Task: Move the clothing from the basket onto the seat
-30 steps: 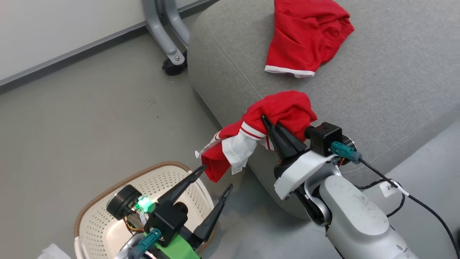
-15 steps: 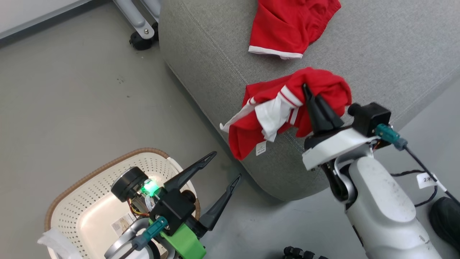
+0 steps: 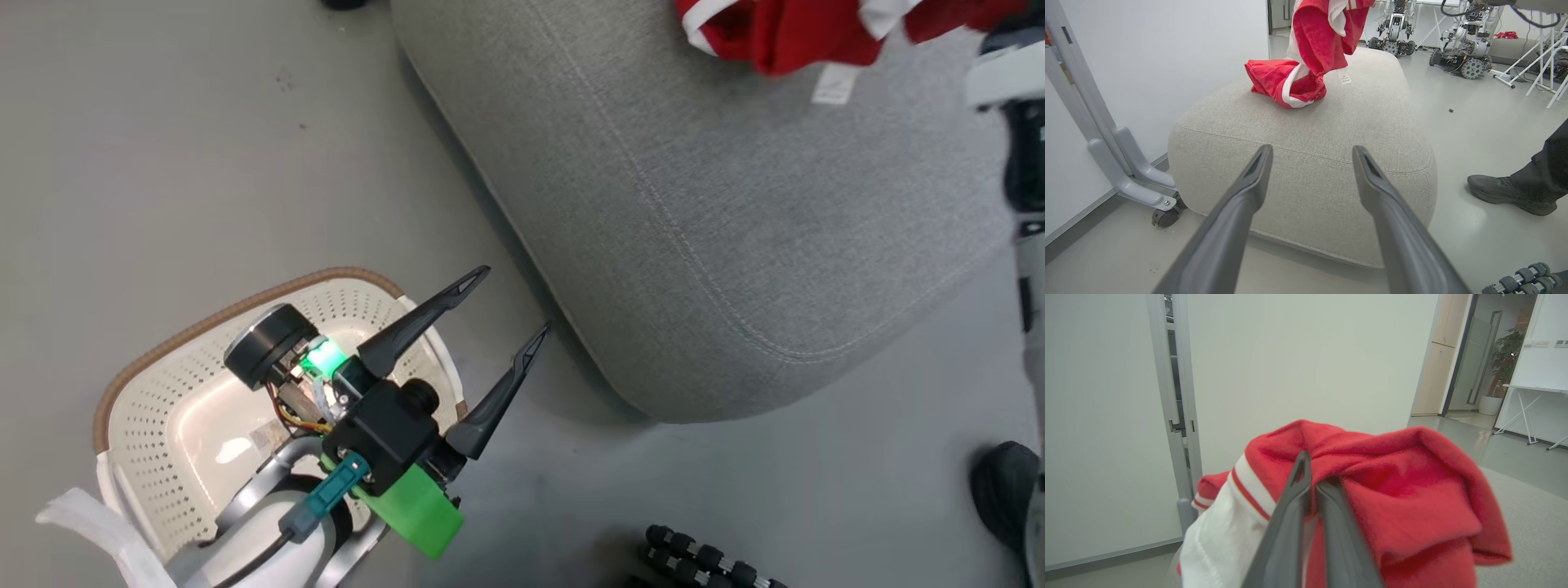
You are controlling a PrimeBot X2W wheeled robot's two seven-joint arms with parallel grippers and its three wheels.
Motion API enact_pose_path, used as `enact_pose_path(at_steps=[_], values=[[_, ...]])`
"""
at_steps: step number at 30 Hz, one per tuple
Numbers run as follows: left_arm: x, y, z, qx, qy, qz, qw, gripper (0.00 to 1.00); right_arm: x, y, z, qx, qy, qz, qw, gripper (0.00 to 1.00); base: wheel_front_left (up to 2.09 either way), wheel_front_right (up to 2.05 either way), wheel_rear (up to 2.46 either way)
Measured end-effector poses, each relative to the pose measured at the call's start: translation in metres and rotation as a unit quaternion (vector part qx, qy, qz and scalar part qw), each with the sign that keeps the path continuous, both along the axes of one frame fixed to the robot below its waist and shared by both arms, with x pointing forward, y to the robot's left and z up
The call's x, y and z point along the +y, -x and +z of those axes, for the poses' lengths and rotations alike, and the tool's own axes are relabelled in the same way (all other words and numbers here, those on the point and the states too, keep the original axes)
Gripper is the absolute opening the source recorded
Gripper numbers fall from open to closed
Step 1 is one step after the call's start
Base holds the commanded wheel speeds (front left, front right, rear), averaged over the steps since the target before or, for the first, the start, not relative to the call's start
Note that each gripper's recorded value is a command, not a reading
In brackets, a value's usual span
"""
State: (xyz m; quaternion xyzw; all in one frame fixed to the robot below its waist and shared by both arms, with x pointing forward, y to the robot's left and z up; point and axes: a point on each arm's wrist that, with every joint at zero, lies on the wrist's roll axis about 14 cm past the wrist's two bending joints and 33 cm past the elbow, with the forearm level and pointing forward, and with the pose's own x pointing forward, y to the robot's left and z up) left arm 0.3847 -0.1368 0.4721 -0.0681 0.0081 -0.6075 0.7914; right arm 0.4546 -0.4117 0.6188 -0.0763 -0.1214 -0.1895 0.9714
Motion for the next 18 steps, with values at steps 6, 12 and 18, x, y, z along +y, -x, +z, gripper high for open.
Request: enact_pose_path(at_steps=[6, 12, 18], values=[[0.016, -0.022, -0.014, 0.003, -0.001, 0.032, 0.999, 1.00, -0.023, -0.031, -0.028, 0.034, -0.016, -0.022, 0.999, 0.00, 0.00, 0.00, 0.00], [0.035, -0.034, -0.041, 0.027, -0.016, 0.064, 0.997, 1.00, 0.000, -0.044, -0.145, 0.142, -0.099, -0.018, 0.985, 0.65, 0.00, 0.00, 0.00], [0.046, -0.038, -0.059, 0.048, -0.027, 0.087, 0.995, 1.00, 0.036, -0.024, -0.221, 0.199, -0.168, -0.015, 0.965, 1.00, 0.00, 0.00, 0.00]])
